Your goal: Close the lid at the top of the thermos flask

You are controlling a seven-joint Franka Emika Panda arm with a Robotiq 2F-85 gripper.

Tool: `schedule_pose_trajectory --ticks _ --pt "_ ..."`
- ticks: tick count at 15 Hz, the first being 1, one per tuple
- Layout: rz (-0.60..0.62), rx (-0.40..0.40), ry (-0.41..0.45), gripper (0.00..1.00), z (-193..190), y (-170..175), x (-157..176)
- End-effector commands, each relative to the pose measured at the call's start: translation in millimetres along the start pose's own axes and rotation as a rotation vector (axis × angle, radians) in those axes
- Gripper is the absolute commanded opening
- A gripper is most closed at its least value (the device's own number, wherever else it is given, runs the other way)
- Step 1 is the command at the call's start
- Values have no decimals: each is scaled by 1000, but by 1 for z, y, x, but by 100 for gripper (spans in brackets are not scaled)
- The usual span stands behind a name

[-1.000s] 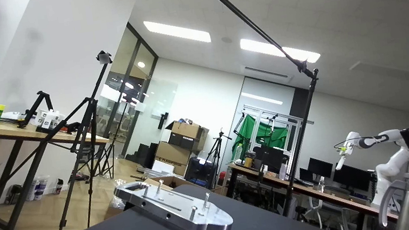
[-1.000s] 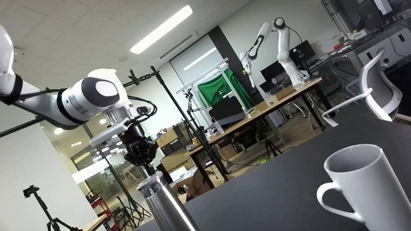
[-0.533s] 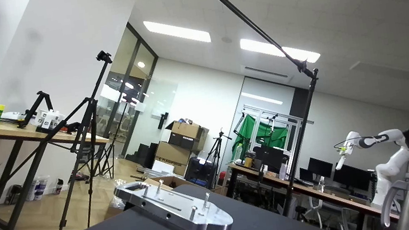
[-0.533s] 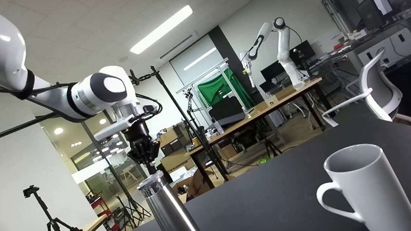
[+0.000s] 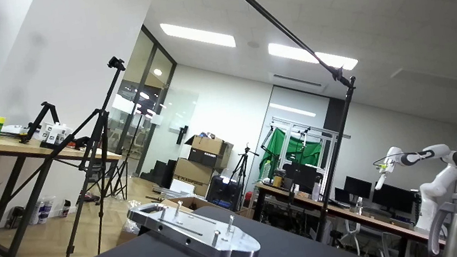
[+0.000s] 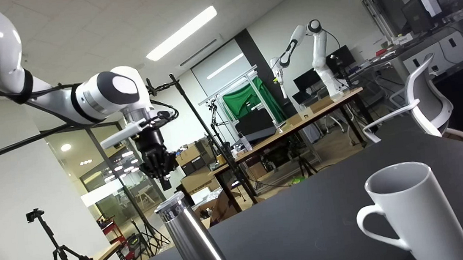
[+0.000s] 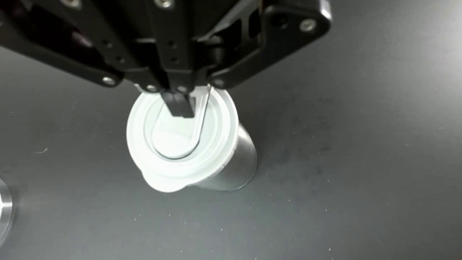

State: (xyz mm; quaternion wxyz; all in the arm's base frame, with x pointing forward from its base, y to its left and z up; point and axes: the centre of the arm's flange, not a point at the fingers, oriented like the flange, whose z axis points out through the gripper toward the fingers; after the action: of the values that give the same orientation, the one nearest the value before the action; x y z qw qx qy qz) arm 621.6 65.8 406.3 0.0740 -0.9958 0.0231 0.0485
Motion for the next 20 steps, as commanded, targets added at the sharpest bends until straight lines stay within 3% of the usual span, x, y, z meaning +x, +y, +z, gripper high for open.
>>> schedule_pose_trajectory --ticks 1,4,5,7,9,16,20 --pt "-29 -5 -20 0 -43 -4 -23" --pt "-59 -22 -26 0 -62 -4 -41" --pt "-67 -34 -25 26 -66 -2 -47" --pt "-68 -87 -6 33 -74 4 -56" --pt "-59 -125 10 47 -79 14 -65" --pt "-1 -114 35 95 -49 37 -70" --pt "4 -117 29 100 -42 39 -68"
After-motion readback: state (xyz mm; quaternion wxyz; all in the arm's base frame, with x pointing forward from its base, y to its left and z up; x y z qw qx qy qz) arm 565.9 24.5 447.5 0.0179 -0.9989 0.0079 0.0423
